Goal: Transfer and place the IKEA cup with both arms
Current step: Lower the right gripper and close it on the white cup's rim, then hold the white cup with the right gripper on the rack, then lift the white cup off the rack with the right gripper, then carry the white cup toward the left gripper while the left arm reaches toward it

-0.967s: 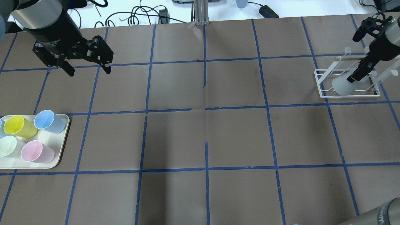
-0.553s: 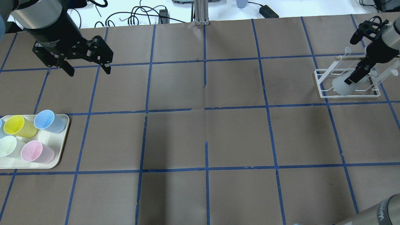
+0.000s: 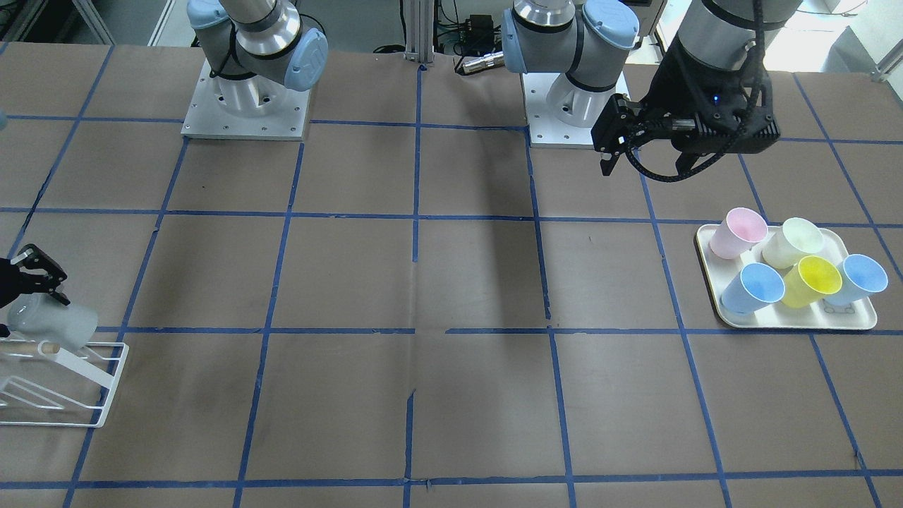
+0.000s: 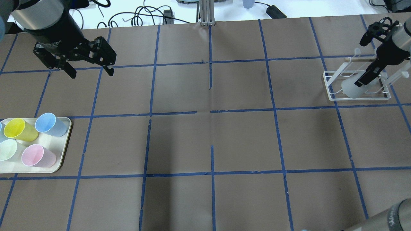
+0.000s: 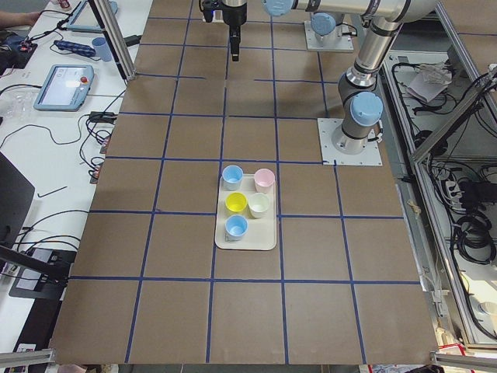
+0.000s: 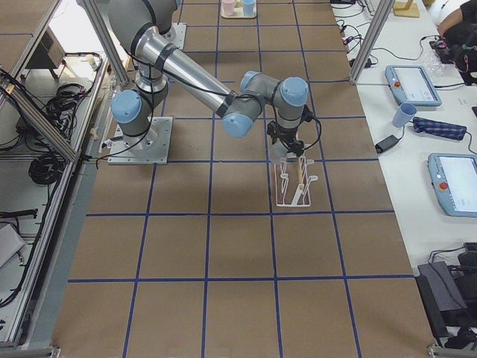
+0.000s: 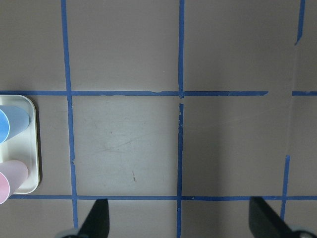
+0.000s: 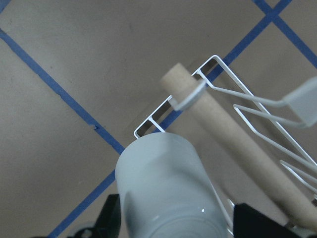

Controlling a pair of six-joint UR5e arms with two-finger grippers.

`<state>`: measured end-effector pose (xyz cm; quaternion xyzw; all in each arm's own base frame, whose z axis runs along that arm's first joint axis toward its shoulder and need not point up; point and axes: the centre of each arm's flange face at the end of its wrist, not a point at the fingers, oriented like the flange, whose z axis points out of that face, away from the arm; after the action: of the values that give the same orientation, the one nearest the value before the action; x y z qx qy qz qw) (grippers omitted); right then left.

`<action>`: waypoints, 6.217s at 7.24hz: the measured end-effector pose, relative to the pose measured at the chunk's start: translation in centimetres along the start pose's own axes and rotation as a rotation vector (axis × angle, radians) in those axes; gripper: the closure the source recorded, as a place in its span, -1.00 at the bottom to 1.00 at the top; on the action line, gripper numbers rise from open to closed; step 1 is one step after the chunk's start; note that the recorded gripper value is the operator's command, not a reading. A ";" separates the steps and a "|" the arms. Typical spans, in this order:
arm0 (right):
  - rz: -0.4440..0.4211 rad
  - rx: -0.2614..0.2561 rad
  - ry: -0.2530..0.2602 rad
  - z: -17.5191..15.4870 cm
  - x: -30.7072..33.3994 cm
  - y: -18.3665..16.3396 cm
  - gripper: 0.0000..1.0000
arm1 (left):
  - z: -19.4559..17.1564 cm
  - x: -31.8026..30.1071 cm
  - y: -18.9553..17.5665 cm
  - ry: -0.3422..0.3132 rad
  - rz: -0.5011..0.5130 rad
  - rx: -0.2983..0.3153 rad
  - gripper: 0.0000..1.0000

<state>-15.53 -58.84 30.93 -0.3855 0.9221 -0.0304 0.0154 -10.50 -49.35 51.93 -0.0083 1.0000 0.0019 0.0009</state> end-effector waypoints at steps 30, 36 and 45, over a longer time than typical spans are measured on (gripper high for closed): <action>0.402 0.450 -0.886 -19.2 -21.4 -8.7 0.10 | 7.6 -5.6 0.2 0.923 -0.134 0.039 -1.00; 0.427 0.552 -1.115 -17.8 -28.1 -14.3 0.10 | 12.2 4.3 3.9 1.438 -0.270 -0.085 -1.00; 0.375 0.547 -1.158 -17.3 -31.5 -16.6 0.00 | 11.8 10.1 7.6 1.598 -0.285 -0.197 -0.27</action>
<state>17.50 -47.25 49.46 -0.1550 0.7754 -0.0483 0.6103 -20.75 -41.83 40.13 -0.1344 0.6835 0.0830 -0.7127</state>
